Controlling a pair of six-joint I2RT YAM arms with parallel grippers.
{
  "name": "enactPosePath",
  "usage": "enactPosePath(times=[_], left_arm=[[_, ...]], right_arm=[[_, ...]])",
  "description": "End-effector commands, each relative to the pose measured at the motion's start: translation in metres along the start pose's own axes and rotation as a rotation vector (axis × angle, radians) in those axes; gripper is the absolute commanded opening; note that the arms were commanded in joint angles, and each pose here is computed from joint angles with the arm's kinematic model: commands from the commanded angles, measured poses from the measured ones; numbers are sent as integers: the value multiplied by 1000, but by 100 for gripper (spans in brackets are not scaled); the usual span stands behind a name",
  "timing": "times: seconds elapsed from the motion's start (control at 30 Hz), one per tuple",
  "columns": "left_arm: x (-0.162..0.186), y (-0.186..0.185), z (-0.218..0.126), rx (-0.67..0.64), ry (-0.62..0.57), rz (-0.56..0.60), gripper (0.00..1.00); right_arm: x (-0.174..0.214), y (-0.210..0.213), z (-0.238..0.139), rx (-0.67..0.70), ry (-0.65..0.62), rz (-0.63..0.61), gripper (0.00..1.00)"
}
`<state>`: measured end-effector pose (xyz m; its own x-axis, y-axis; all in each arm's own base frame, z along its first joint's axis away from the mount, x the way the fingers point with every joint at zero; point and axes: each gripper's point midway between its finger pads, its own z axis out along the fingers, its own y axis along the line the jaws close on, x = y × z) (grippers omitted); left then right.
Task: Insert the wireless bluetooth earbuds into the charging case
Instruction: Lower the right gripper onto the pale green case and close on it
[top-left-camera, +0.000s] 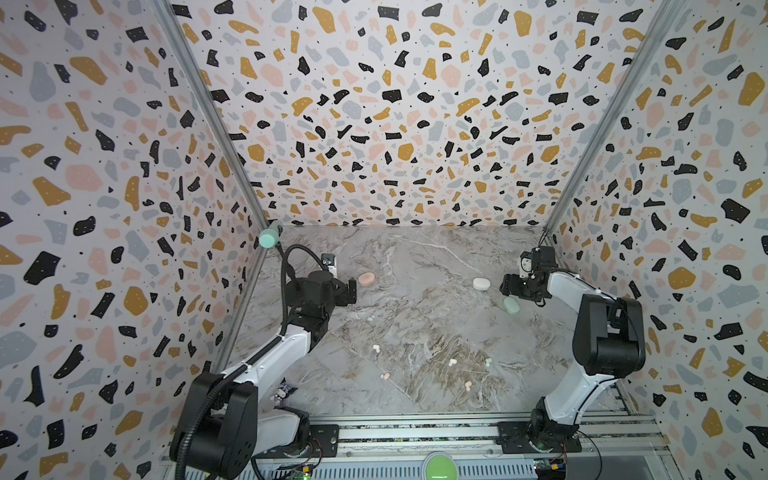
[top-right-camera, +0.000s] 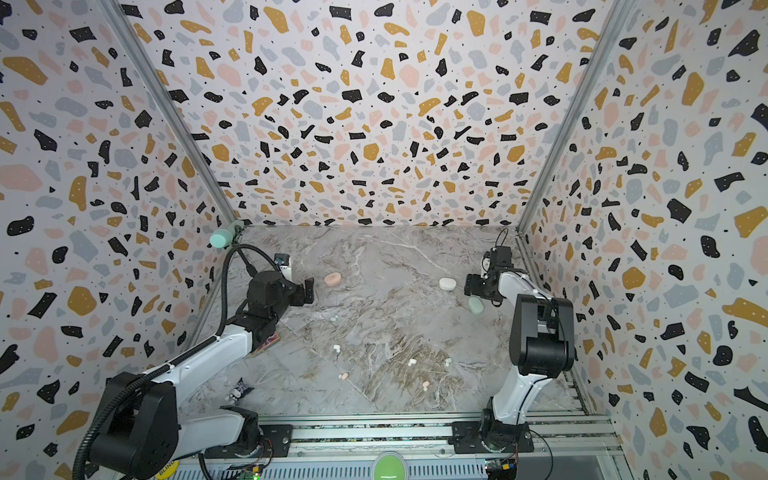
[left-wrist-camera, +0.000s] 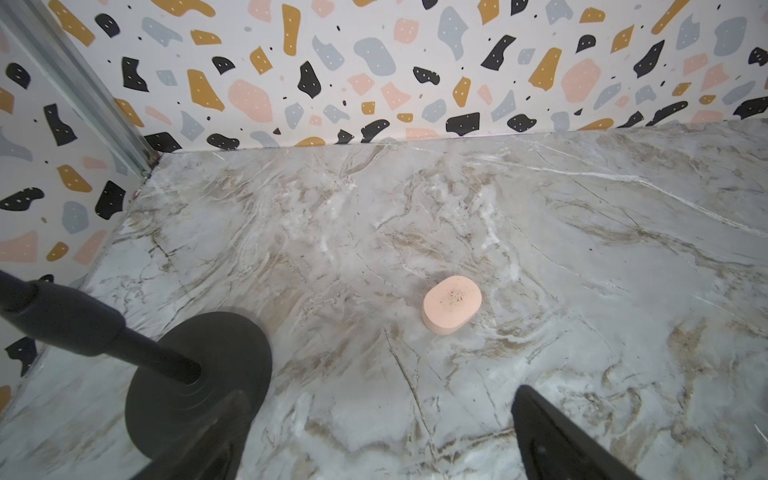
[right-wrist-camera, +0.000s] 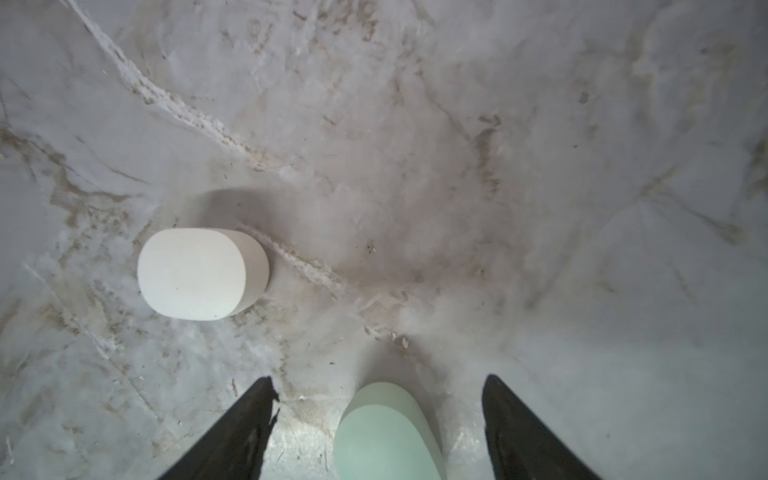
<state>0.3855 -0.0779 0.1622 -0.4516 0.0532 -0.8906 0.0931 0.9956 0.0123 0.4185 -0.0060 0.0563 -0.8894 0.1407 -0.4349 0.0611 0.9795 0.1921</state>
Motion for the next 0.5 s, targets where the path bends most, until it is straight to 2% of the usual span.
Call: enactPosePath(times=[0.0, 0.47], left_arm=[[-14, -8, 0, 37, -22, -9, 100], [-9, -14, 8, 49, 3, -12, 100]], right_arm=[[11, 4, -3, -22, 66, -27, 79], [42, 60, 5, -180, 159, -161, 75]])
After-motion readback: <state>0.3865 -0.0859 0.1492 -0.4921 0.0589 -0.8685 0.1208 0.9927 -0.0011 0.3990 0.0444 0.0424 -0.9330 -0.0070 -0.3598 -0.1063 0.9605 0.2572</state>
